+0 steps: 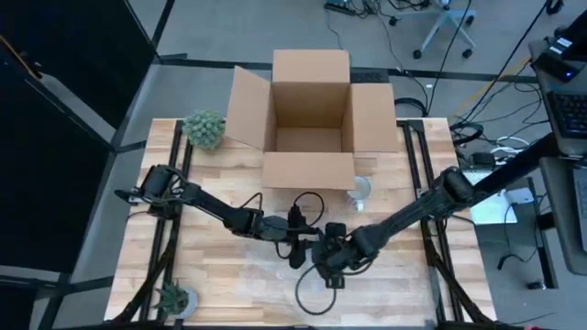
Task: Wrap mug
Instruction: Wrap the orange mug with the bubble wrap
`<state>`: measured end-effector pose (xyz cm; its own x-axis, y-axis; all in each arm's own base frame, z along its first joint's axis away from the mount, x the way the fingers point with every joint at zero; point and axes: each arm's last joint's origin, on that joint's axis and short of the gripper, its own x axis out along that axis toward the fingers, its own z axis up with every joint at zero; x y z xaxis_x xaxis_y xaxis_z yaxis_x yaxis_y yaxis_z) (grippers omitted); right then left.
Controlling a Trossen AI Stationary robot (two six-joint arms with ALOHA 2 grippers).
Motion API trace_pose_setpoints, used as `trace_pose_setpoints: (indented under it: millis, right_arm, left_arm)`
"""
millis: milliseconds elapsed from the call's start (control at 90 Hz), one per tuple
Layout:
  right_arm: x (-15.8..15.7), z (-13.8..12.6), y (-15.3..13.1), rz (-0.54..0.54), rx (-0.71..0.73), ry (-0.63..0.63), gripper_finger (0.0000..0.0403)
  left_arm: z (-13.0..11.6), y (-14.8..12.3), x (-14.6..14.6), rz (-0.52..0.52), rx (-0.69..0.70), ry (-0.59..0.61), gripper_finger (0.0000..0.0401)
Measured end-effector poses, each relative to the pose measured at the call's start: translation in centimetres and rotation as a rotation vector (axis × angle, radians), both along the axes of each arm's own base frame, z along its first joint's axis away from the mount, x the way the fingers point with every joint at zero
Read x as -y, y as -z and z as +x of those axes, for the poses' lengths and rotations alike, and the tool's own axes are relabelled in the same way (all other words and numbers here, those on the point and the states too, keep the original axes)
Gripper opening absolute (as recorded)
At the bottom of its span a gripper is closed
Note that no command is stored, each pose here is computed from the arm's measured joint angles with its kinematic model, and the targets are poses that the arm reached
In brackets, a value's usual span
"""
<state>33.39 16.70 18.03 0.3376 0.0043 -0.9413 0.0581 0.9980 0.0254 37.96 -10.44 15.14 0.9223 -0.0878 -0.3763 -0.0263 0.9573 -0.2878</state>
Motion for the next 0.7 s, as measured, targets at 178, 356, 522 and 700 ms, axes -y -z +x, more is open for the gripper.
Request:
trace_pose_setpoints:
  millis: [178, 356, 522, 700]
  right_arm:
    - [0.3, 0.3, 1.0, -0.004, -0.044, -0.031, 0.0212]
    - [0.2, 0.2, -1.9, 0.034, -0.032, -0.068, 0.0212]
    - [0.0, -0.9, -7.6, 0.096, 0.096, -0.101, 0.0212]
    - [1.1, -3.4, -12.2, 0.134, 0.198, -0.078, 0.0212]
  left_arm:
    - [0.0, 0.0, 0.0, 0.001, -0.001, 0.000, 0.0150]
    - [-0.1, 0.1, 0.0, 0.002, -0.006, 0.002, 0.0150]
    - [-0.1, 0.1, 0.0, 0.002, -0.007, 0.002, 0.0150]
    - [-0.1, 0.1, 0.0, 0.002, -0.008, 0.004, 0.0150]
